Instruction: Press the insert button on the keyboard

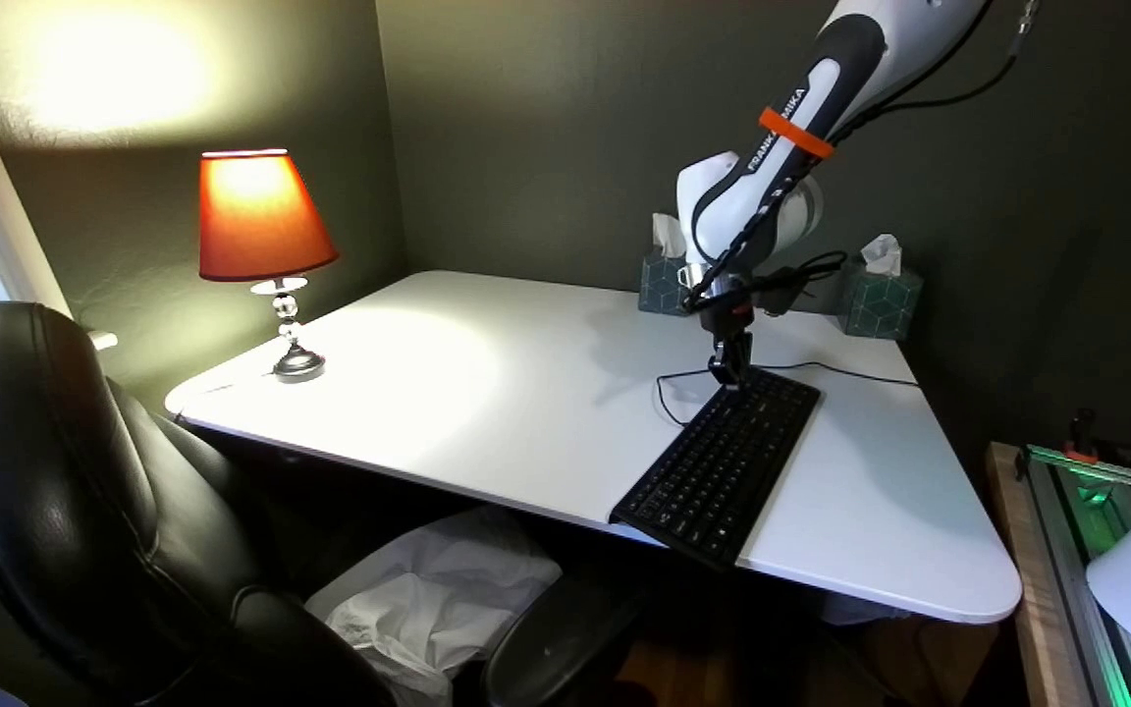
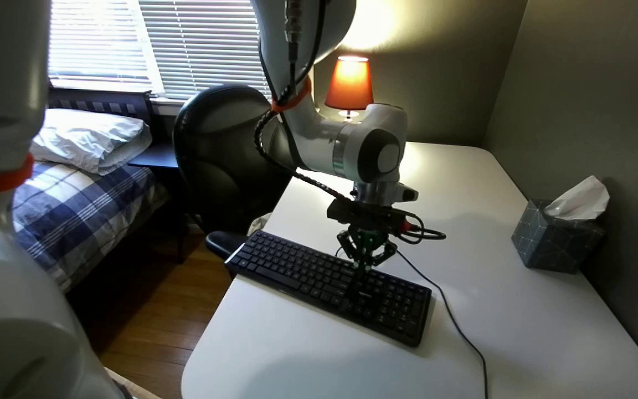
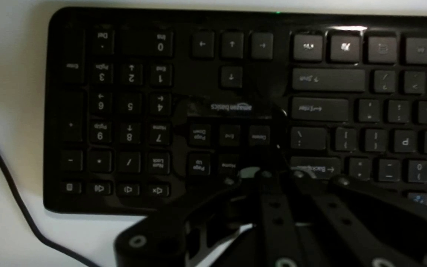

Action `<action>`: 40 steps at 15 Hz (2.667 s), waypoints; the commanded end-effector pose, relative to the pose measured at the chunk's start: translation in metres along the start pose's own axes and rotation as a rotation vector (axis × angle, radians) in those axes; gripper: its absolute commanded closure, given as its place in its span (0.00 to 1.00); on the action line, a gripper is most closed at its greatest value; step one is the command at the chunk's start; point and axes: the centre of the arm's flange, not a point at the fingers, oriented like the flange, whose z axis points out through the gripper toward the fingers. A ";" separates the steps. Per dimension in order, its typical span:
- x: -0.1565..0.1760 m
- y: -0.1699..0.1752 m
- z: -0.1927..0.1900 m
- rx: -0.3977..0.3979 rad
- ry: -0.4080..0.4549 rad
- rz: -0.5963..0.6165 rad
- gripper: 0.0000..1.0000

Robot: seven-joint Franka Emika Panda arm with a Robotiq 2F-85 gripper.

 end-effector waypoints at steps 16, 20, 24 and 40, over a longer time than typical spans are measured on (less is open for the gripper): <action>0.009 0.002 0.003 0.020 -0.041 -0.009 1.00; 0.003 -0.001 -0.002 0.014 -0.030 -0.011 1.00; -0.003 -0.004 -0.011 0.003 -0.010 -0.013 1.00; -0.014 -0.007 -0.038 -0.021 0.039 -0.007 0.00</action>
